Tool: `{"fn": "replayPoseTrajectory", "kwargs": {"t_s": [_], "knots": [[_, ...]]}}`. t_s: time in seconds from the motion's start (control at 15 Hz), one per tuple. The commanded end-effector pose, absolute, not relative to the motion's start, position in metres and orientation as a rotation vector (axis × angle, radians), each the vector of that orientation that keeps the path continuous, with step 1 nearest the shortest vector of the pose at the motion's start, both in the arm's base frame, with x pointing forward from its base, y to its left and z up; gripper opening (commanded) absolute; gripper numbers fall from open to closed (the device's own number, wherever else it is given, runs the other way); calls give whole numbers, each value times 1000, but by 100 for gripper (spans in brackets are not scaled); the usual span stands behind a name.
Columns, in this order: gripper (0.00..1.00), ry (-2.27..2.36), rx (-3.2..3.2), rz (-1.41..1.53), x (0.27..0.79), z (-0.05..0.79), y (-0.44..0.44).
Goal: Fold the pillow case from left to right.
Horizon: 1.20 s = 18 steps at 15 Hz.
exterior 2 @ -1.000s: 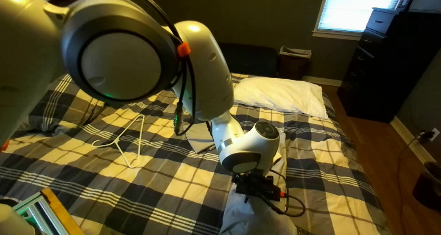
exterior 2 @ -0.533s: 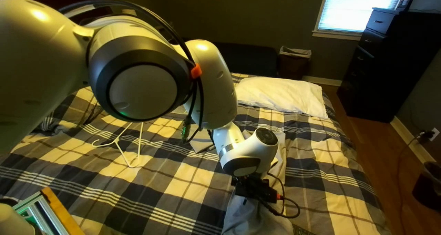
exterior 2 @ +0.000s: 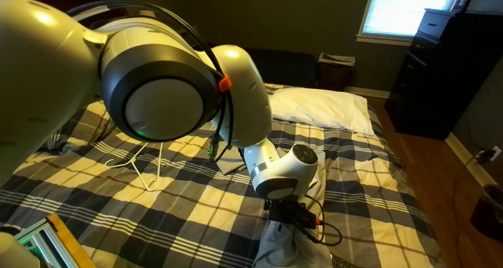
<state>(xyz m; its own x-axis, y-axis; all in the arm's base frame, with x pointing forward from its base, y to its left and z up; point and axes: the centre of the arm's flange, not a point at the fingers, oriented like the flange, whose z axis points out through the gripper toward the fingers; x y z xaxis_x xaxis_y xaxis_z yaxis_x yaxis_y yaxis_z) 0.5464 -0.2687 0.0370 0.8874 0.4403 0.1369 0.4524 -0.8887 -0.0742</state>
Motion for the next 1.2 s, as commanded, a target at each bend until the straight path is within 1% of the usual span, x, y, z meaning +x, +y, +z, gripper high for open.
{"fn": "replayPoseTrajectory", "kwargs": {"t_s": [0.0, 0.13, 0.4, 0.53, 0.6, 0.67, 0.73, 0.87, 0.93, 1.13], "knots": [[20, -697, -2774, -231, 552, 50, -243], [18, -718, -2691, -290, 558, 68, -219], [17, -804, -2493, -422, 579, 101, -161], [17, -858, -2379, -422, 589, 104, -129], [17, -877, -2328, -368, 593, 102, -114], [17, -854, -2413, -397, 594, 99, -129], [42, -863, -2395, -387, 595, 99, -120], [42, -863, -2406, -377, 595, 96, -120], [17, -859, -2411, -375, 594, 95, -123], [17, -831, -2598, -522, 594, 94, -104]]}}
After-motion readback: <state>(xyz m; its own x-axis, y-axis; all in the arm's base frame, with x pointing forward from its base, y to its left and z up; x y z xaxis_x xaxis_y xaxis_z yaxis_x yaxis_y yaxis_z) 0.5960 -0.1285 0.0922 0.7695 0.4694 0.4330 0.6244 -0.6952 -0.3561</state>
